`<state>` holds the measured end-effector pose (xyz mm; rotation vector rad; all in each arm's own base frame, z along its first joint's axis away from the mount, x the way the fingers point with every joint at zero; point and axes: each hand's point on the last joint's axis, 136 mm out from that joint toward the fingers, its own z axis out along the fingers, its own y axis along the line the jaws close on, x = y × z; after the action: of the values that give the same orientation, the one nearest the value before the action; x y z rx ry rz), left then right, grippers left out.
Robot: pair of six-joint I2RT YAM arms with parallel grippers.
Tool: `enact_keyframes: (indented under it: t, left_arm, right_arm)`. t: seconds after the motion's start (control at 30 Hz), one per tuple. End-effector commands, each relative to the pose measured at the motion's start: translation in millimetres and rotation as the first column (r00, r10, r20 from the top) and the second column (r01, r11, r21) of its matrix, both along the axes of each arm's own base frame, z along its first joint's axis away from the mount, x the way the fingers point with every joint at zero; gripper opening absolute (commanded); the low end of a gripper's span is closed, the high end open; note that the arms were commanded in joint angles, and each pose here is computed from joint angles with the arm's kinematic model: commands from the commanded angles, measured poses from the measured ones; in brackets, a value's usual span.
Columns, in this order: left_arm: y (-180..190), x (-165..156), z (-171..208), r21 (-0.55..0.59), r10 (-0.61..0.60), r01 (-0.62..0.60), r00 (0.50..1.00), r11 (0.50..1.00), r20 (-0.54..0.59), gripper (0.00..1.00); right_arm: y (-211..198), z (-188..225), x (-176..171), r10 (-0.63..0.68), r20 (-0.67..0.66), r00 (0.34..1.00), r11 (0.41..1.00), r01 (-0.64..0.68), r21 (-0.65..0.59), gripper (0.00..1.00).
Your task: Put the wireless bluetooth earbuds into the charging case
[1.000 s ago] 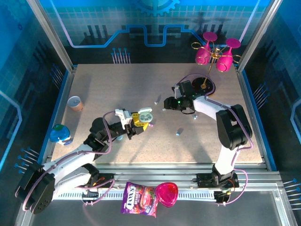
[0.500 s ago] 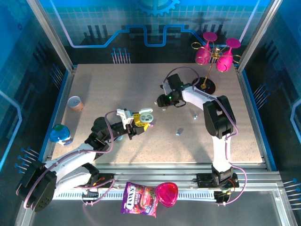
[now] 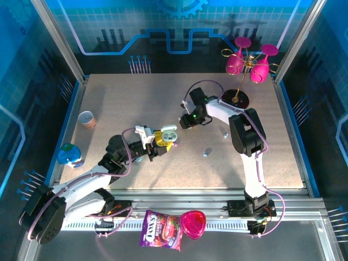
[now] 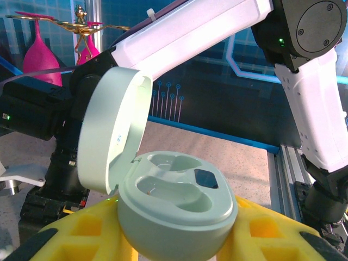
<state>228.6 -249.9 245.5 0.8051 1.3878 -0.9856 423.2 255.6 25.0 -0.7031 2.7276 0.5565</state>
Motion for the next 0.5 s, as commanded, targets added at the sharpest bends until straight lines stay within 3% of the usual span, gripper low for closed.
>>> enact_keyframes:
  t: [0.0,0.23,0.47]
  left_arm:
    - [-2.1,-5.0,5.1,-0.010,-0.029,0.030,0.999,1.000,0.033,0.22]
    - [-0.2,-7.1,5.8,-0.012,-0.027,0.027,0.999,1.000,0.034,0.23]
    - [-0.3,-6.1,5.0,-0.005,-0.023,0.023,0.999,1.000,0.038,0.23]
  right_arm:
    - [-1.6,6.4,-21.3,0.029,-0.044,0.999,1.000,-0.029,0.001,0.48]
    - [-20.0,6.1,-28.7,-0.026,-0.052,0.998,0.997,0.022,-0.080,0.48]
    - [-26.4,10.2,-39.8,-0.034,-0.051,0.998,0.996,0.030,-0.084,0.51]
